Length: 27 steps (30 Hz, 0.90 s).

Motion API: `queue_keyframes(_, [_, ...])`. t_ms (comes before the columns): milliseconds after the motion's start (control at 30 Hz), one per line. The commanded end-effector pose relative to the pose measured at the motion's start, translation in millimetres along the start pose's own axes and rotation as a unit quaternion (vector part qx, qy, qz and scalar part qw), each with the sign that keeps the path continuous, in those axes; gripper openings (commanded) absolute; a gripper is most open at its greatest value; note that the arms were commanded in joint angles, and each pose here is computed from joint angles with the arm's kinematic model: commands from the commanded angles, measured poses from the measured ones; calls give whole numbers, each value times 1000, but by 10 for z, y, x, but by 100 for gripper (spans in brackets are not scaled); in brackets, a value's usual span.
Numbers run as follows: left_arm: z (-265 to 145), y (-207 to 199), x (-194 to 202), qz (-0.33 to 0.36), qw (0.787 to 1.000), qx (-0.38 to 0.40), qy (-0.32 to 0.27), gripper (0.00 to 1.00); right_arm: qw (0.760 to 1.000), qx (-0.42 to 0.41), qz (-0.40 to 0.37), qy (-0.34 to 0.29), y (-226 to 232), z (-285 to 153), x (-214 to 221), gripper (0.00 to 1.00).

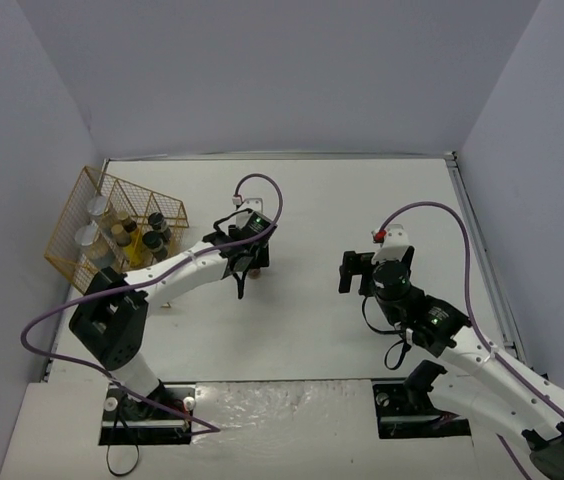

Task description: Organize the condiment bottles

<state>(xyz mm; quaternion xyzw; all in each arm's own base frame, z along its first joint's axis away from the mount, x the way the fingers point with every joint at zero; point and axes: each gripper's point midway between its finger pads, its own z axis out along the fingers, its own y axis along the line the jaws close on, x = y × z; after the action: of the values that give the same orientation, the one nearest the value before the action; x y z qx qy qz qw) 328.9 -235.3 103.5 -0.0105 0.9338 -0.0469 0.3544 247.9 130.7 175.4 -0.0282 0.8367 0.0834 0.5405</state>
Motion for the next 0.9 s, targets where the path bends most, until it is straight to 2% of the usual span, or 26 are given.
queue_keyframes(0, [-256, -51, -317, -24, 999, 8, -42, 20, 999, 10, 21, -31, -35, -8, -146, 100])
queue_keyframes(67, [-347, -6, -339, -25, 999, 6, -45, 10, 999, 9, 20, -30, -30, -4, -143, 100])
queue_keyframes(167, [-539, 120, -413, -26, 998, -3, -59, 3, 999, 10, 18, -30, -28, -1, -150, 100])
queue_keyframes(333, [-1007, 589, -626, -39, 994, -34, -97, 2, 999, 8, 15, -30, -24, -3, -161, 100])
queue_keyframes(567, [-1372, 1399, -769, -95, 982, -96, -130, 2, 1000, 8, 12, -28, -29, 7, -145, 100])
queue_keyframes(667, [-1488, 1723, -854, -121, 974, -125, -146, 2, 1000, 6, 9, -24, -14, 22, -136, 100])
queue_keyframes(867, [-1447, 2081, -853, -152, 966, -159, -139, 2, 1000, 3, 12, -29, -17, -2, -156, 100])
